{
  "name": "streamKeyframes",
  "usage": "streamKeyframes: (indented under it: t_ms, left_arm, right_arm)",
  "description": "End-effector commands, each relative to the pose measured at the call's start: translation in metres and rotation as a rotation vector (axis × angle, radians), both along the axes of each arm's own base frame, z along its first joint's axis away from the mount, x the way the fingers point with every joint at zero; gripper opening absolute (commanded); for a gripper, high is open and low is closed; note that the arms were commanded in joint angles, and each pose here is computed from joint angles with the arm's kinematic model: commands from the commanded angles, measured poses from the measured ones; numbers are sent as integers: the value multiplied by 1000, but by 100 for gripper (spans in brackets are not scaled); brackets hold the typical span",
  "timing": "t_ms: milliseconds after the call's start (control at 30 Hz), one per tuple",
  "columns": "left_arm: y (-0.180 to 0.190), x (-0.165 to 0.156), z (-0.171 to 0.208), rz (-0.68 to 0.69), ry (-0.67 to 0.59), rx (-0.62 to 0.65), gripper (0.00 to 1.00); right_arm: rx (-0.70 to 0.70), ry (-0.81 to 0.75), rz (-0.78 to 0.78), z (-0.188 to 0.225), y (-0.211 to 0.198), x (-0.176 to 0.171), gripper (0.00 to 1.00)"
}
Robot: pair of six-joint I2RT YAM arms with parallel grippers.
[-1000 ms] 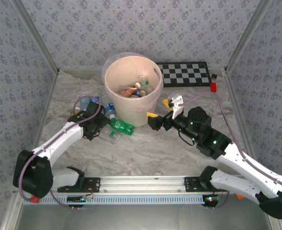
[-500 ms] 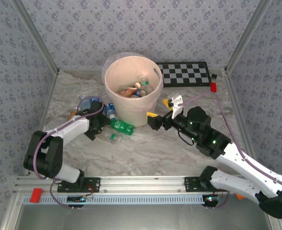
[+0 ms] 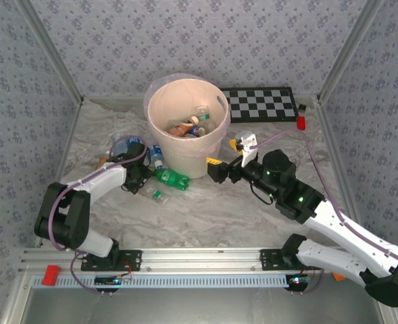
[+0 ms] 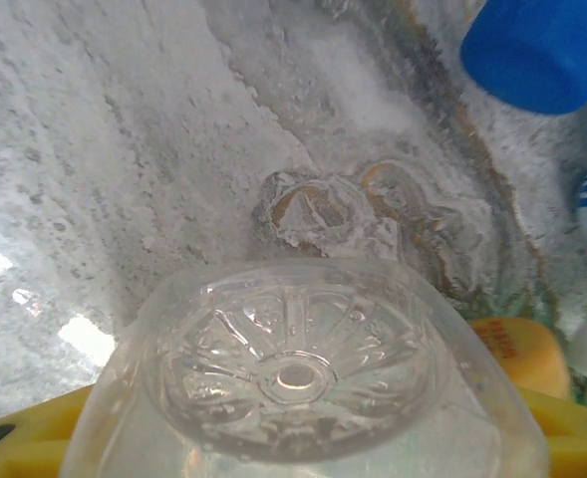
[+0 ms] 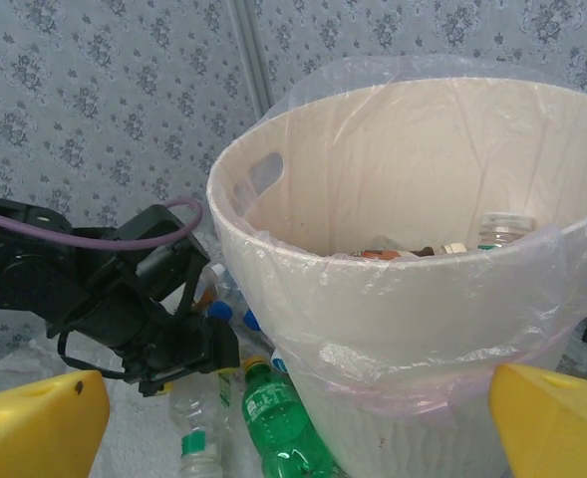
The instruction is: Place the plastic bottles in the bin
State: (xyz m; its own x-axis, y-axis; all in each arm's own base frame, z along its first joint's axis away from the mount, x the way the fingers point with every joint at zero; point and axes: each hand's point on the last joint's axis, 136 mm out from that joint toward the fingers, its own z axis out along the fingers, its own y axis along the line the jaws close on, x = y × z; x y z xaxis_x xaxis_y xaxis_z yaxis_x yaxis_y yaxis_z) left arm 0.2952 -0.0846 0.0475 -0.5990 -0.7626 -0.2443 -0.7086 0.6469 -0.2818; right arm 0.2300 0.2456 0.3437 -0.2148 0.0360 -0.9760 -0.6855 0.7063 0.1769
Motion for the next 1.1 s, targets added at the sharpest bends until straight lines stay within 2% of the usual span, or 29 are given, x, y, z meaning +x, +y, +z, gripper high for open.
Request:
streamKeyframes:
  t_ms: [0,200,533,800,1067]
  left_arm:
    - [14,-8,19,12,-31,45,60]
    - [25,-19,57,4,-118,63,61]
    - [39,-34,159,-31,-401,50,64]
    - [18,-20,254,-148,-649,-39,65]
    - [-11,7,348,-292,-841,-18,64]
  right_arm:
    - [3,-32,-12,4,0,2,100]
    - [19,-25,1,10,1,0,100]
    - [47,-12,21,19,1,-11,100]
    - [68,-1,44,26,5,-20,100]
    - [63,-3,49,32,8,-27,100]
